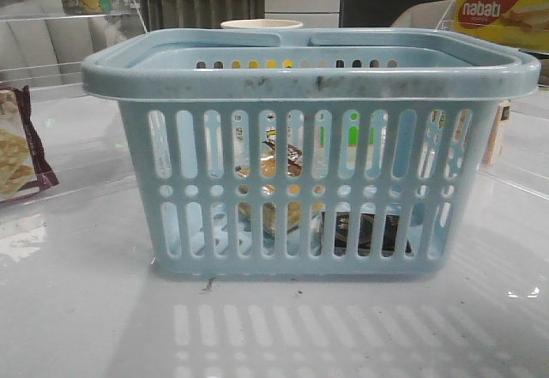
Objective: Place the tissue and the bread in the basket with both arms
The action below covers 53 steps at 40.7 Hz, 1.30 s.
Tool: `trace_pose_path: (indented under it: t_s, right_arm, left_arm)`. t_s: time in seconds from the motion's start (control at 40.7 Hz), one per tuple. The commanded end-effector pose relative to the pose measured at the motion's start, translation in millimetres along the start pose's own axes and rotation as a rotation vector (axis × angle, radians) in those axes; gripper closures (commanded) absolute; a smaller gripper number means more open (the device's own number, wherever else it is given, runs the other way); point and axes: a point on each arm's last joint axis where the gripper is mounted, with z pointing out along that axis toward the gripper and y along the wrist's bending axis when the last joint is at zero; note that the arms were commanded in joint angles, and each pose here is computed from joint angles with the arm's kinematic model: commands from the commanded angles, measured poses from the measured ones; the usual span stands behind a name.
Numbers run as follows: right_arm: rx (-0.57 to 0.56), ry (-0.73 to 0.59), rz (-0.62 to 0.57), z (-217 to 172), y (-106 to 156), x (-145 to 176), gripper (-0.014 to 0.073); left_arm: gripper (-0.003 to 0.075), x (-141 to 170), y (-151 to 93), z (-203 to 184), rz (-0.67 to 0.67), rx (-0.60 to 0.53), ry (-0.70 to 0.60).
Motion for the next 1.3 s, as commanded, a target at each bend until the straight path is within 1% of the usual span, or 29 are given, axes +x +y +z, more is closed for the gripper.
trace_pose_path:
  t_s: [0.0,0.098,0.27,0.418,0.54,0.982,1.277]
  right_arm:
    - [0.069,-0.228,0.037,-7.7,-5.6,-4.2,0.0538]
    - [0.167,-0.386,0.063,-10.1,-9.9,17.1,0.0538]
    - [0.306,-0.539,0.079,0.6,-11.4,67.7,0.0538]
    - [0.374,-0.584,0.116,15.4,-10.7,107.4,0.0538]
    - [0.403,-0.623,0.131,24.8,-10.4,127.9,0.0538]
    - [0.385,-0.625,0.135,25.1,-9.7,127.5,0.0538]
    - [0.343,-0.628,0.128,25.8,-7.5,127.0,0.0538]
  left_arm:
    - [0.0629,-9.2,0.7,-2.0,-0.005,-0.007,-0.105]
    - [0.0629,-9.2,0.7,-2.0,-0.005,-0.007,-0.105]
    - [0.0629,-9.2,0.7,-2.0,-0.005,-0.007,-0.105]
    - [0.0629,-9.2,0.7,-2.0,-0.005,-0.007,-0.105]
    - [0.0629,-9.2,0.7,-2.0,-0.005,-0.007,-0.105]
    - [0.0629,-9.1,0.7,-1.9,-0.005,-0.007,-0.103]
    - [0.0629,-9.1,0.7,-1.9,-0.005,-0.007,-0.103]
